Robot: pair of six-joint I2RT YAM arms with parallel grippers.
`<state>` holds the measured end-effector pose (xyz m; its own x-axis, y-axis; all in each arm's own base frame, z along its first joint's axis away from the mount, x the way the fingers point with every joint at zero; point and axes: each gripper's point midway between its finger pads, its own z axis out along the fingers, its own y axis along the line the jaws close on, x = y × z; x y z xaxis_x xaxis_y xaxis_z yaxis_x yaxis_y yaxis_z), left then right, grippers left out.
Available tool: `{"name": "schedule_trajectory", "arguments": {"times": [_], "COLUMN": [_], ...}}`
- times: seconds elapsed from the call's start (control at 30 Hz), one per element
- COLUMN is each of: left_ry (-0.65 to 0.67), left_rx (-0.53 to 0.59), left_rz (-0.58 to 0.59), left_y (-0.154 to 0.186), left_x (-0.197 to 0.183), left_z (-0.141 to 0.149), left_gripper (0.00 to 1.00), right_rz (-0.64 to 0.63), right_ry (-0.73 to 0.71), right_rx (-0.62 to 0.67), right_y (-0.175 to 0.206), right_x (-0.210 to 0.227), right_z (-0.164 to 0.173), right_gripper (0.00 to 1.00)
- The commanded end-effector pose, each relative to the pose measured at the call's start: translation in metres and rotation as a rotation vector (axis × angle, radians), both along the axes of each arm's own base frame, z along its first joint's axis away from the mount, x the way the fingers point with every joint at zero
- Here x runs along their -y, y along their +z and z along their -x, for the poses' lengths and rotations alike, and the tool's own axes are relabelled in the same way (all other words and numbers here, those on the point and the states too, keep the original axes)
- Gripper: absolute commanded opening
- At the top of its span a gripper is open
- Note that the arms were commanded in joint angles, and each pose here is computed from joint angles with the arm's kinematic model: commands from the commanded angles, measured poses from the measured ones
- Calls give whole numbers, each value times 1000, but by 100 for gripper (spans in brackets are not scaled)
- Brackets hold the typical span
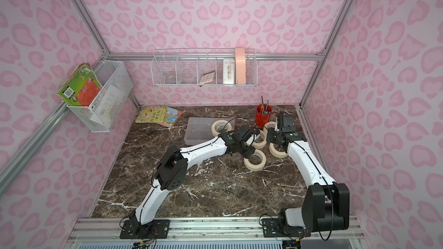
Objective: Take out the art tape in the storage box
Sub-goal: Place the art tape at the center of the board, then pick up the art tape from the storage box.
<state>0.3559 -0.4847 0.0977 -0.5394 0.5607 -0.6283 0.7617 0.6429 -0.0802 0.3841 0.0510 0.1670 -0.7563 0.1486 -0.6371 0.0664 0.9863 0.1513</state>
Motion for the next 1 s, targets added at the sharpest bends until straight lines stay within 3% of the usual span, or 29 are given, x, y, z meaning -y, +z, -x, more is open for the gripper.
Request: {"name": "schedule_trajectory", "arguments": {"times": [0.0,0.17,0.33,0.7,0.97], "left_ry": [3,97,212,474,571], "left_rx": [63,173,218,237,201], "left_rz": [23,7,12,-139,-135], "left_y": [33,89,122,102,95], "left_x": [-4,-41,-102,-227,-268], "left_z": [-3,-13,-27,-60,-67], "left_gripper": [67,73,75,76,84], "right_rz": [-11,-32,-54,-71,-45], "right_ry": [50,186,299,519,506], "right_rx": [25,63,82,4,-64], "right_y": [4,19,26,-11,-47], "right_x": [-23,-76,-123,-227,-238], "right_z": [-15,-47,-77,-115,-123], "right_gripper": [52,52,52,52,52]}}
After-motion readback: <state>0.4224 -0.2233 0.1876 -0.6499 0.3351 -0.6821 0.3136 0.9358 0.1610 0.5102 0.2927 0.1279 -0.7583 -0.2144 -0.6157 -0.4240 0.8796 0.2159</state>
